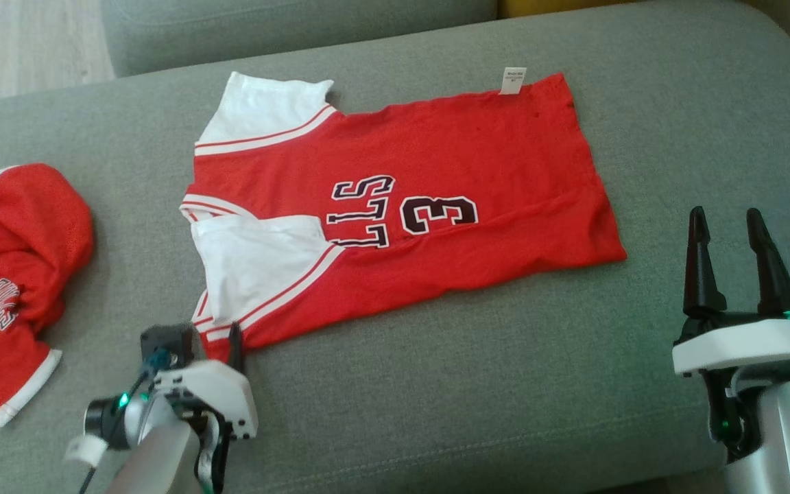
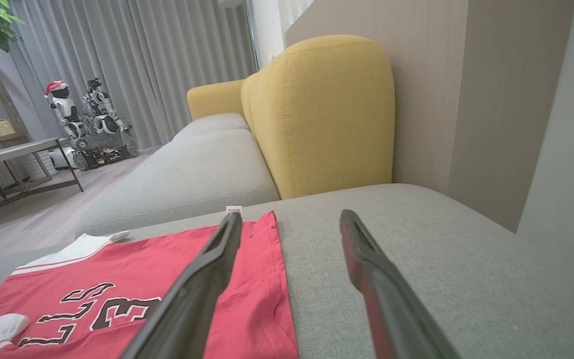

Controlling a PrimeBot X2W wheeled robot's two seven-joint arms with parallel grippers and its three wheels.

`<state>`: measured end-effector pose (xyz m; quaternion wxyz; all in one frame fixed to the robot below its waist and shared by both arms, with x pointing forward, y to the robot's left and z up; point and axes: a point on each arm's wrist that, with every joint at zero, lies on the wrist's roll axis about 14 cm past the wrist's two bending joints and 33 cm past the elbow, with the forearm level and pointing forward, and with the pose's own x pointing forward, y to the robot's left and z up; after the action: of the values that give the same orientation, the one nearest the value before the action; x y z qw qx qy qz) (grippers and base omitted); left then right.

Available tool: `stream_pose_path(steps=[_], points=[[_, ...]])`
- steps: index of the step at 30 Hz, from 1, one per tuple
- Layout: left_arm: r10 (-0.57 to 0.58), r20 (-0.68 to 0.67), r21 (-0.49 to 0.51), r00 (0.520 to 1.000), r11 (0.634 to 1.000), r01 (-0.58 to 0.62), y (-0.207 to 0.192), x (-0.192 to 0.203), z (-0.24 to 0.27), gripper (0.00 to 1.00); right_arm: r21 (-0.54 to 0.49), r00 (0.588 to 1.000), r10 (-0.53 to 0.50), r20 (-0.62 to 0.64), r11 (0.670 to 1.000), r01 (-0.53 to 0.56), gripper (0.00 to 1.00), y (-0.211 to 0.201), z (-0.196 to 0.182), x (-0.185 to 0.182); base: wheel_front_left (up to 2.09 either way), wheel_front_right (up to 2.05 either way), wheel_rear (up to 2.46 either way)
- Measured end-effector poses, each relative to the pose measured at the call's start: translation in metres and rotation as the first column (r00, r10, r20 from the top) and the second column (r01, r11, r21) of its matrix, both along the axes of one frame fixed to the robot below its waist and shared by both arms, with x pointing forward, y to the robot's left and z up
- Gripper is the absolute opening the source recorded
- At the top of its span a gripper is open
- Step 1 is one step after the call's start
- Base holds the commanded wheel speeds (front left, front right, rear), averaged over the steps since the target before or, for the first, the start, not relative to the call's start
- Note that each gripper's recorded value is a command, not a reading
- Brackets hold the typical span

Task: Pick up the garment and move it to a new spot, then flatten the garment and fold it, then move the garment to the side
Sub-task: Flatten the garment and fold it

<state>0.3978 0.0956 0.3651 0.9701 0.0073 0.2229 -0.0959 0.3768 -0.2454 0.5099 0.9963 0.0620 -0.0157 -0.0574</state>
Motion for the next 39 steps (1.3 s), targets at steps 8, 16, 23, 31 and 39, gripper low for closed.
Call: stream_pose_path(steps=[8, 16, 23, 31, 39], points=[[-0.101, -0.008, -0.003, 0.995, 0.995, 0.101, -0.018, 0.009, 0.001, 0.0, 0.001, 1.0, -0.002, -0.02, 1.0, 0.002, 1.0, -0.001, -0.005, 0.001, 0.0, 0.0, 0.0], [-0.074, 0.119, 0.021, 0.99, 0.997, 0.072, -0.008, 0.021, 0.031, 0.0, 0.032, 0.988, 0.012, -0.154, 0.999, -0.007, 1.0, 0.004, -0.035, 0.005, 0.0, 0.0, 0.0], [-0.073, 0.261, -0.001, 0.962, 0.997, 0.076, -0.01, 0.033, 0.071, 0.0, 0.107, 0.953, 0.025, -0.301, 0.994, 0.008, 1.0, 0.01, -0.069, 0.021, 0.0, 0.0, 0.0], [-0.082, 0.265, 0.0, 0.961, 0.996, 0.085, -0.008, 0.026, 0.069, 0.0, 0.084, 0.897, 0.046, -0.44, 0.996, -0.01, 1.0, 0.018, -0.103, 0.035, 0.0, 0.0, 0.0], [-0.09, 0.247, 0.003, 0.965, 0.996, 0.092, -0.007, 0.022, 0.06, 0.0, 0.048, 0.841, 0.06, -0.538, 0.998, -0.04, 1.0, 0.026, -0.13, 0.048, 0.0, 0.0, 0.0]])
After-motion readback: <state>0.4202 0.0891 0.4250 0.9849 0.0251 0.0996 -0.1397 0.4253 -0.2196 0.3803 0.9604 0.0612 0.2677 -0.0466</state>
